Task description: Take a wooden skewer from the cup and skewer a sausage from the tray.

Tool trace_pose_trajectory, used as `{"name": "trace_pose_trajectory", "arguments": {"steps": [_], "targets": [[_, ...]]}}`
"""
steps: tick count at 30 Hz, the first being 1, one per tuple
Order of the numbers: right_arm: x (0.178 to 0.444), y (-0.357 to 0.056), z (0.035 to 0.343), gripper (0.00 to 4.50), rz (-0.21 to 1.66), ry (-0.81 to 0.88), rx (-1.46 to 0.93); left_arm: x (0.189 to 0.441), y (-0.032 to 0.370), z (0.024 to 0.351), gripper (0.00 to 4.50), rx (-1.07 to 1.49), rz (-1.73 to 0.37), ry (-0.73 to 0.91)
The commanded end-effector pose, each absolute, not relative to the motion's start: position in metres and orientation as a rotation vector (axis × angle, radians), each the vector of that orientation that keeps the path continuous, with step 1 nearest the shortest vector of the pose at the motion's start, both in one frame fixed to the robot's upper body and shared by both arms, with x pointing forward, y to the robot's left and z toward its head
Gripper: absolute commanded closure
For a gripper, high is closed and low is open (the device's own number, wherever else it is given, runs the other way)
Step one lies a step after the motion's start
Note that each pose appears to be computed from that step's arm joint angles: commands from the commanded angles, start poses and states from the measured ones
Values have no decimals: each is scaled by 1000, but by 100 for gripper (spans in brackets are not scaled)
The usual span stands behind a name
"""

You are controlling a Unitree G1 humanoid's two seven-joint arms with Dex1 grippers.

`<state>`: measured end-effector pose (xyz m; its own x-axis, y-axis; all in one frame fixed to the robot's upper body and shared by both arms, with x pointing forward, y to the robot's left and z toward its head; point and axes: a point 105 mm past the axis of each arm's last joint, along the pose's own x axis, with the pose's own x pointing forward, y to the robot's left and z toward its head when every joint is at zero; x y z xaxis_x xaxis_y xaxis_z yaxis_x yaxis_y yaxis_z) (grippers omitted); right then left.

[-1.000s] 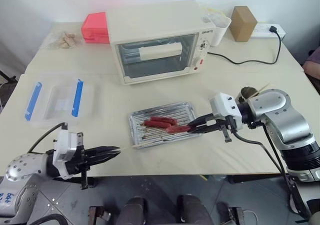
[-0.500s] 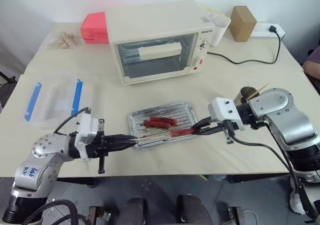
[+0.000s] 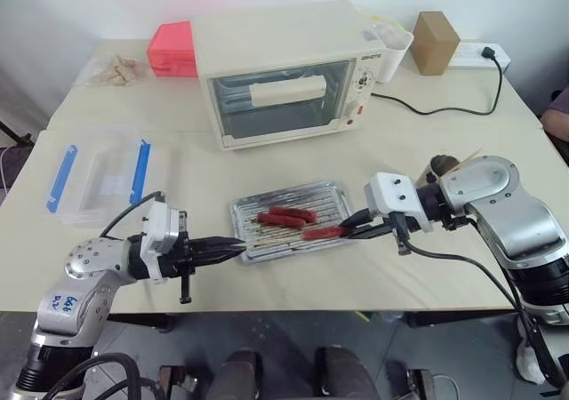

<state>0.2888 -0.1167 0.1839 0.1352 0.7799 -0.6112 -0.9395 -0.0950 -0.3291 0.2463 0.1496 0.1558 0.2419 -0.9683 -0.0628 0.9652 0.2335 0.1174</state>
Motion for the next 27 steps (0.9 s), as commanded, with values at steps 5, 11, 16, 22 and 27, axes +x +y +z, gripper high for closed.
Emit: {"name": "trace_pose_trajectory", "arguments": {"steps": [5,11,16,22,27], "targets": [[283,-112,190,414,1471,225,-830,245,142,162,450,158,-1333,-73],[281,-108,188,414,1473,226,-820,243,139,159,450,162,-1341,-66],[281,-101,192,414,1466,213,-884,248,135,157,450,183,-1325,-56],[280,-90,191,414,1446,247,-883,258,113,154,450,159,-1329,-60],[278,-84,189,414,1448,262,-880,259,91,153,450,140,-1390,-77]]}}
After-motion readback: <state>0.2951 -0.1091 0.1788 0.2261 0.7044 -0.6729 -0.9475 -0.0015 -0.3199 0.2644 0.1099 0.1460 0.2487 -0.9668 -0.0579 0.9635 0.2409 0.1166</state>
